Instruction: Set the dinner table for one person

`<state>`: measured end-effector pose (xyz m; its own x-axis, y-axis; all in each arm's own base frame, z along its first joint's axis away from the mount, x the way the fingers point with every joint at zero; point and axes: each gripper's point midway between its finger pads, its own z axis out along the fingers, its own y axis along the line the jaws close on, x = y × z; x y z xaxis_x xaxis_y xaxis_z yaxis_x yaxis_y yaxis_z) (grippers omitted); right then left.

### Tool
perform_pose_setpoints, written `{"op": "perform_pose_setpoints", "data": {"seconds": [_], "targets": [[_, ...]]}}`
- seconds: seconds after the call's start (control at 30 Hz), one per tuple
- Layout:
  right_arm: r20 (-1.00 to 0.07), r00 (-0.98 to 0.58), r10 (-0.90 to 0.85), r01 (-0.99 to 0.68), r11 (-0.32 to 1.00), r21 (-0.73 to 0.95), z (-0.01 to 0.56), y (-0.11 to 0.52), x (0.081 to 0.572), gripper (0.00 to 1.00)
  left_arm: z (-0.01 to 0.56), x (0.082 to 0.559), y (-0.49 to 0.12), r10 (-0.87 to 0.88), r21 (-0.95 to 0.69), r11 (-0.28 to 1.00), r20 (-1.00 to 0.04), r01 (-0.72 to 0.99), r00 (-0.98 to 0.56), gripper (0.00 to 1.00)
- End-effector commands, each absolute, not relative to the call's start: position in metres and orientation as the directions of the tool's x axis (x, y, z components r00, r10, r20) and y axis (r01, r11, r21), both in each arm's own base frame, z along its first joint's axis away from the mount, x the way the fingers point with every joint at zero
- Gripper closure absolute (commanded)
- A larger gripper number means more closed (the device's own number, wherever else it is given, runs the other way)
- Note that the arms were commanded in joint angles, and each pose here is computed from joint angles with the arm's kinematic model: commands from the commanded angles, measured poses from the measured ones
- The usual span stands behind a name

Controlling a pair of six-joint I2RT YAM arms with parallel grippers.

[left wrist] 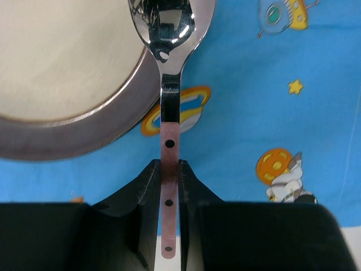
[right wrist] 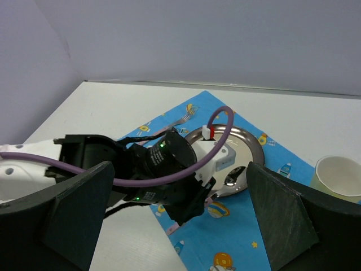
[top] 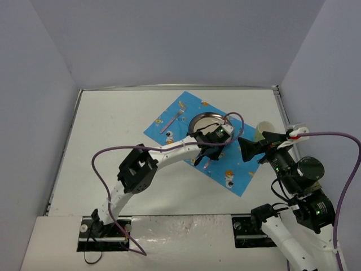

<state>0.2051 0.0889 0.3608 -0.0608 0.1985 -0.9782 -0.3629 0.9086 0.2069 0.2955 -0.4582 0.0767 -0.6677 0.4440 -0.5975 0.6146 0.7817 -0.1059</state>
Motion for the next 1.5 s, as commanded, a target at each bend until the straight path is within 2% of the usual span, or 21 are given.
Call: {"op": "perform_pose_setpoints", "data": {"seconds": [0.0, 0.07, 0.33, 0.67, 1.1, 1.47], "targets": [[-0.978, 0.017, 0.209, -0.330, 0.924, 0.191, 0.387, 0.078, 0.202, 0.00, 0.132, 0.310, -0.501, 0.428, -0.113, 0.721, -0.704, 0.684, -0.567, 1.00], [-0.979, 0.011, 0.203, -0.324, 0.927, 0.189, 0.387, 0.076, 0.201, 0.00, 0.144, 0.308, -0.518, 0.427, -0.114, 0.697, -0.728, 0.708, -0.537, 1.00], [-0.982, 0.010, 0.189, -0.306, 0.936, 0.176, 0.387, 0.071, 0.197, 0.00, 0.126, 0.305, -0.554, 0.416, -0.149, 0.681, -0.728, 0.717, -0.546, 1.00], [-0.982, -0.005, 0.188, -0.303, 0.936, 0.180, 0.382, 0.071, 0.197, 0.00, 0.089, 0.298, -0.555, 0.377, -0.195, 0.744, -0.666, 0.639, -0.643, 1.00], [-0.980, -0.017, 0.201, -0.309, 0.931, 0.196, 0.378, 0.073, 0.195, 0.00, 0.048, 0.260, -0.561, 0.359, -0.262, 0.781, -0.555, 0.567, -0.750, 1.00], [-0.978, -0.021, 0.207, -0.315, 0.927, 0.203, 0.377, 0.074, 0.194, 0.00, 0.042, 0.258, -0.557, 0.393, -0.221, 0.778, -0.560, 0.588, -0.730, 1.00]]}}
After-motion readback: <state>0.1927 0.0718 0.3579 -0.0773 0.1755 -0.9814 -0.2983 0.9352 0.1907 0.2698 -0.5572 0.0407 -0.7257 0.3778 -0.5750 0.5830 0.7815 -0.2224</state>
